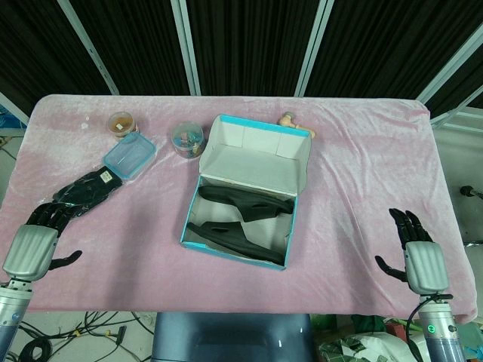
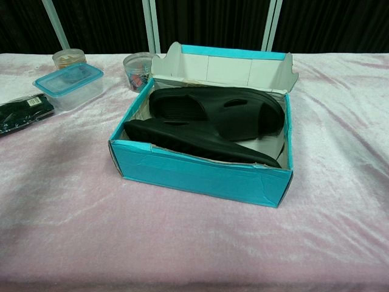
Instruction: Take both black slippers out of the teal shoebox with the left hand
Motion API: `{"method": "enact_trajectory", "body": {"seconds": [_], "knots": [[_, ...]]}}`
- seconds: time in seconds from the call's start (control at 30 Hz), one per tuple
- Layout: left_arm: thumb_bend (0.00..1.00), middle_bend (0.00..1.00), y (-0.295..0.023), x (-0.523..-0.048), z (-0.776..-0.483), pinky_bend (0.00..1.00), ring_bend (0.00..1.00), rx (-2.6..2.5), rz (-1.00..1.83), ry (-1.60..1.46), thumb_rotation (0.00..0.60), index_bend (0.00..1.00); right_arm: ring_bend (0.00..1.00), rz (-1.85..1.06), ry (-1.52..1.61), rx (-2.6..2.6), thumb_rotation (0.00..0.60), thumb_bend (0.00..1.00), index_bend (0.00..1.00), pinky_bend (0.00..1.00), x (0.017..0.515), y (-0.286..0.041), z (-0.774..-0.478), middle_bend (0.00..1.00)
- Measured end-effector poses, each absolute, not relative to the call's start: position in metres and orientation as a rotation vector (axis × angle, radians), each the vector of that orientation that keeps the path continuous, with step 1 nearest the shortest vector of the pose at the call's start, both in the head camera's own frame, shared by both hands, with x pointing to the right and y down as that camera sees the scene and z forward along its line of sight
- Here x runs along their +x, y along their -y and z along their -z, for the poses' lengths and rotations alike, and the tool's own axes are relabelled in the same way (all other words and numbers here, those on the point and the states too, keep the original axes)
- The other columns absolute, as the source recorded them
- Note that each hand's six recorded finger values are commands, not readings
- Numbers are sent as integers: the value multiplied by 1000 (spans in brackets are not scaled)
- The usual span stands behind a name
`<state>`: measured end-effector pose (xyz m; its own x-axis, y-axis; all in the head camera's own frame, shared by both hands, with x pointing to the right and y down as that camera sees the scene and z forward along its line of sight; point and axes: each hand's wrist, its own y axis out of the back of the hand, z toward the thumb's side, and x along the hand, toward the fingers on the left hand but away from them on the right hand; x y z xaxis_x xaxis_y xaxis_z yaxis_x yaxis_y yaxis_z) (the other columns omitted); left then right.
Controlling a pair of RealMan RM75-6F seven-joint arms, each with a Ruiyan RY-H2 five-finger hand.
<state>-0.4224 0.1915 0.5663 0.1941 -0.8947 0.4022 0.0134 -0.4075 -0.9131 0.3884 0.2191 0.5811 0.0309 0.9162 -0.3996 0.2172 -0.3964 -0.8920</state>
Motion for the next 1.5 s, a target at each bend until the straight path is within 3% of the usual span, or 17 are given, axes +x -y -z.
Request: {"method": "enact_trajectory", "body": {"seconds": [0.5, 0.63, 0.93, 1.23, 1.5], "knots": [[19, 267, -164, -348, -567, 170, 161, -1692, 1185, -670, 600, 188, 66, -1391, 1175, -1687, 600, 134, 56, 285, 394, -217, -585, 90], [84, 267, -149, -312, -569, 184, 161, -1717, 1109, -578, 600, 188, 66, -1375, 1185, -1695, 600, 133, 56, 285, 392, -217, -585, 90], [89, 279, -124, -218, -584, 240, 182, -1833, 984, -382, 600, 218, 66, -1383, 1206, -1695, 600, 133, 54, 285, 396, -220, -587, 91], [89, 289, -124, -137, -604, 261, 187, -1892, 918, -250, 600, 231, 71, -1410, 1244, -1682, 600, 133, 48, 285, 408, -223, -590, 90], [89, 288, -135, -107, -621, 268, 187, -1876, 928, -187, 600, 227, 71, -1426, 1263, -1688, 600, 133, 47, 285, 413, -226, -594, 91]]}}
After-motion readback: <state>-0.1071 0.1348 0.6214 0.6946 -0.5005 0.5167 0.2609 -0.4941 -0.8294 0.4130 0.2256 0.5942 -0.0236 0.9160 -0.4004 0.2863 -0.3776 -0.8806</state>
